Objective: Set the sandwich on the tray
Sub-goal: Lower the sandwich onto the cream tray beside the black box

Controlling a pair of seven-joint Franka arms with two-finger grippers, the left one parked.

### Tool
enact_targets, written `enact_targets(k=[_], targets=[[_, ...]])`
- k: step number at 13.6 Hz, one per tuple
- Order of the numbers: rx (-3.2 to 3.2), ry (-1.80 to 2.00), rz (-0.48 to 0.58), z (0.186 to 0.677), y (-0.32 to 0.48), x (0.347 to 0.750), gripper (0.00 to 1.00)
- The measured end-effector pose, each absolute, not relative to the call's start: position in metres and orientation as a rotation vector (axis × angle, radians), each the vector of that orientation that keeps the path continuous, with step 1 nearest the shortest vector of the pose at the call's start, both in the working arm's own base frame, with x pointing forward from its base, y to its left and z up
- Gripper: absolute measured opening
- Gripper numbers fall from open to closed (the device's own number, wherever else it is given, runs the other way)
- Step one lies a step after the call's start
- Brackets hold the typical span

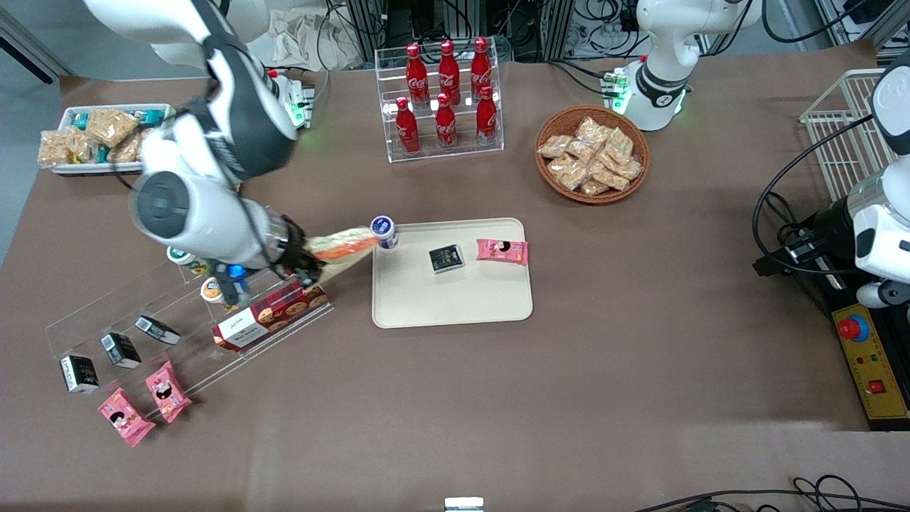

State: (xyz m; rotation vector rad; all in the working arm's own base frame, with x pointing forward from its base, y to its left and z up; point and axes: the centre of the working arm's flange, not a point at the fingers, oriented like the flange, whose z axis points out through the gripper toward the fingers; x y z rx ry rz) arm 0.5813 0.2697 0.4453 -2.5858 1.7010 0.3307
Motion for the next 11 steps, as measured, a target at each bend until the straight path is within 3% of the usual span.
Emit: enact_targets(k=[5,11], targets=[[-2.393,1.864,0.203,0.381,0.367,0.571,0.2],[-2.242,1.999,0.148,0.302,0.445,0.542,0.2]])
